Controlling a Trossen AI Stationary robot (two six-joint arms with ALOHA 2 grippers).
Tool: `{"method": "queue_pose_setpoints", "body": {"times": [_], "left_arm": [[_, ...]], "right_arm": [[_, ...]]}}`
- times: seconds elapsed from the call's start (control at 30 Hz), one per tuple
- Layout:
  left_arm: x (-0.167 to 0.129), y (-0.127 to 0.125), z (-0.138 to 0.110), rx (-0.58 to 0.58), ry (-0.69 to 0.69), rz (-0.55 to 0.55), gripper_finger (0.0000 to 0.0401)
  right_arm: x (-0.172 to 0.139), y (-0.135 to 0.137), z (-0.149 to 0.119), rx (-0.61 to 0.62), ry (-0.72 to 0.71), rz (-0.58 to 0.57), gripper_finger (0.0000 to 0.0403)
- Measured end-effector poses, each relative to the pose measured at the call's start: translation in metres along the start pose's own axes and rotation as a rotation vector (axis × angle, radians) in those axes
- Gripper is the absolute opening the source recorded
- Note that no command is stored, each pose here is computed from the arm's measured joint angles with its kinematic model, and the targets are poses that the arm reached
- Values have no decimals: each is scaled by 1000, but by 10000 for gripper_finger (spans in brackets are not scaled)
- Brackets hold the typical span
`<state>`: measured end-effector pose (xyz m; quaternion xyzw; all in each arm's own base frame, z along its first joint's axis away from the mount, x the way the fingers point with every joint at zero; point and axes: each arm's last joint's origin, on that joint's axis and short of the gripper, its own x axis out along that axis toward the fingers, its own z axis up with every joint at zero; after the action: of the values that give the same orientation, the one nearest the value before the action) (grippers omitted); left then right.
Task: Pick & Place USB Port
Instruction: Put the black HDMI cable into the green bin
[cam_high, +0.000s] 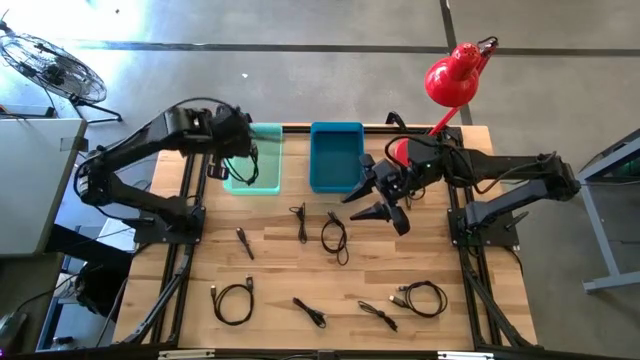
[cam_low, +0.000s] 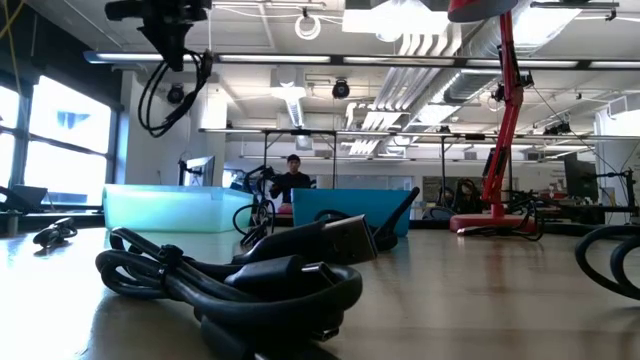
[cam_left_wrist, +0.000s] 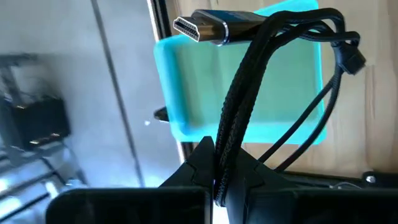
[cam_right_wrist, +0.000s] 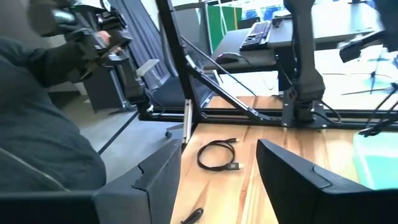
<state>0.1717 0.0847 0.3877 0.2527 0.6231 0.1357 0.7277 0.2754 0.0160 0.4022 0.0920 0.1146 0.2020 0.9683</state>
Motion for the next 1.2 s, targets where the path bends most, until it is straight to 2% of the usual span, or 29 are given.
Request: {"method": "queue_pose_setpoints", "body": {"times": [0.23,0.57,0.73,1.2], "left_arm": [[33,9,-10,-54,-46,-131,5],[78,-2,-18,-72,-5,-195,5],[87,-6,-16,-69,-21,-195,12],[93,1,-12,-76,-23,-69,4]], "right_arm": [[4,9,-2,-5,6,16,201],[7,19,-3,-5,17,51,201],[7,19,-5,4,29,36,200],[7,19,-6,25,38,35,201]]}}
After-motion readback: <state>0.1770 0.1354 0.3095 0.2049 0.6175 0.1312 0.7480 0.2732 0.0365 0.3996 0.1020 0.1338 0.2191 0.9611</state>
